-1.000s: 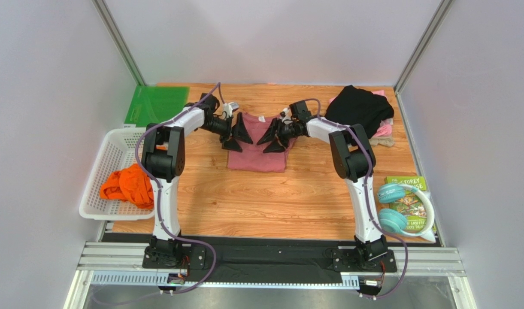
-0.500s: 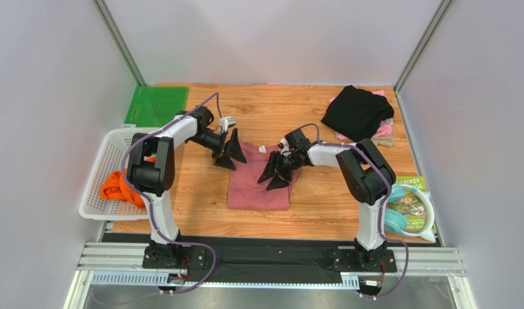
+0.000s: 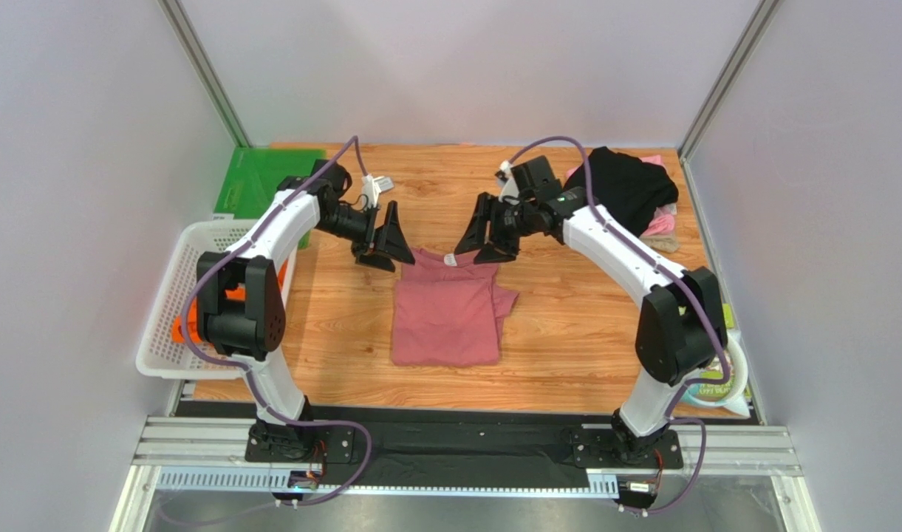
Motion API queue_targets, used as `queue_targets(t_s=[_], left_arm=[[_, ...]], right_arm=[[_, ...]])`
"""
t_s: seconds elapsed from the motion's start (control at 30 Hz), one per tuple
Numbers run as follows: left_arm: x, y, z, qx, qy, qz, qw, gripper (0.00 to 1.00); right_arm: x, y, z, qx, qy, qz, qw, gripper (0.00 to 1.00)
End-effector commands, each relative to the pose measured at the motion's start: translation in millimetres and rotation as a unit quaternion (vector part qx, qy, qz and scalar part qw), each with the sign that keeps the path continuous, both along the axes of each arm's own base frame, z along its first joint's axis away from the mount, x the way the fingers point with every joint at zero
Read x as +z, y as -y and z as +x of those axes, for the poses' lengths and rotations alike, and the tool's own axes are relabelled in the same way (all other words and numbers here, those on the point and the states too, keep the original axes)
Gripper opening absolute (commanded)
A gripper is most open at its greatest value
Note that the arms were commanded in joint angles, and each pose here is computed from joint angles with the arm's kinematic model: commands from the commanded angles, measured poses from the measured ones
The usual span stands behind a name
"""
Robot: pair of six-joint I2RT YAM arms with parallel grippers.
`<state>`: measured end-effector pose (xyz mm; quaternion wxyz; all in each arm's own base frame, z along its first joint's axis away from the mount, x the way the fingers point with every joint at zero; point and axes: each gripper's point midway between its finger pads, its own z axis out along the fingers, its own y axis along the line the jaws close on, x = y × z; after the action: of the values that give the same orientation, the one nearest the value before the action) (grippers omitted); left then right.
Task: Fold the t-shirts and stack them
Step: Fold the long partially folded tshirt into a neat square
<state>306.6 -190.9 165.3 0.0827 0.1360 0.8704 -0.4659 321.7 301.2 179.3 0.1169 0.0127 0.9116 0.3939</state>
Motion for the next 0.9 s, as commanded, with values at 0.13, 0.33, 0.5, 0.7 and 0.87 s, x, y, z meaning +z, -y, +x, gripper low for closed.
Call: queue_targets(t_s=[0.13, 0.33, 0.5, 0.7, 0.87], left_arm=[[-53.3, -19.5, 3.6, 0.013, -0.030, 0.061, 0.998, 0.93], [-74.1, -21.4, 7.4, 0.015, -0.052, 0.068, 0.996, 0.92], [-80.2, -20.6, 13.1, 0.024, -0.057, 0.069, 0.996, 0.92], [-94.3, -20.1, 17.2, 0.026, -0.075, 0.073, 0.994, 0.92], [-98.7, -17.5, 22.2, 0.029, -0.081, 0.071, 0.994, 0.91]], right_arm=[[-60.5, 64.5, -4.0, -0.043, -0.048, -0.079, 0.995, 0.57], [-83.8, 72.5, 3.8, -0.051, -0.070, -0.077, 0.993, 0.56], [-98.6, 68.8, 12.2, -0.053, -0.082, -0.072, 0.993, 0.55], [-118.0, 61.0, 21.6, -0.048, -0.096, -0.063, 0.992, 0.52], [-122.8, 52.5, 32.7, -0.046, -0.101, -0.047, 0.993, 0.51]])
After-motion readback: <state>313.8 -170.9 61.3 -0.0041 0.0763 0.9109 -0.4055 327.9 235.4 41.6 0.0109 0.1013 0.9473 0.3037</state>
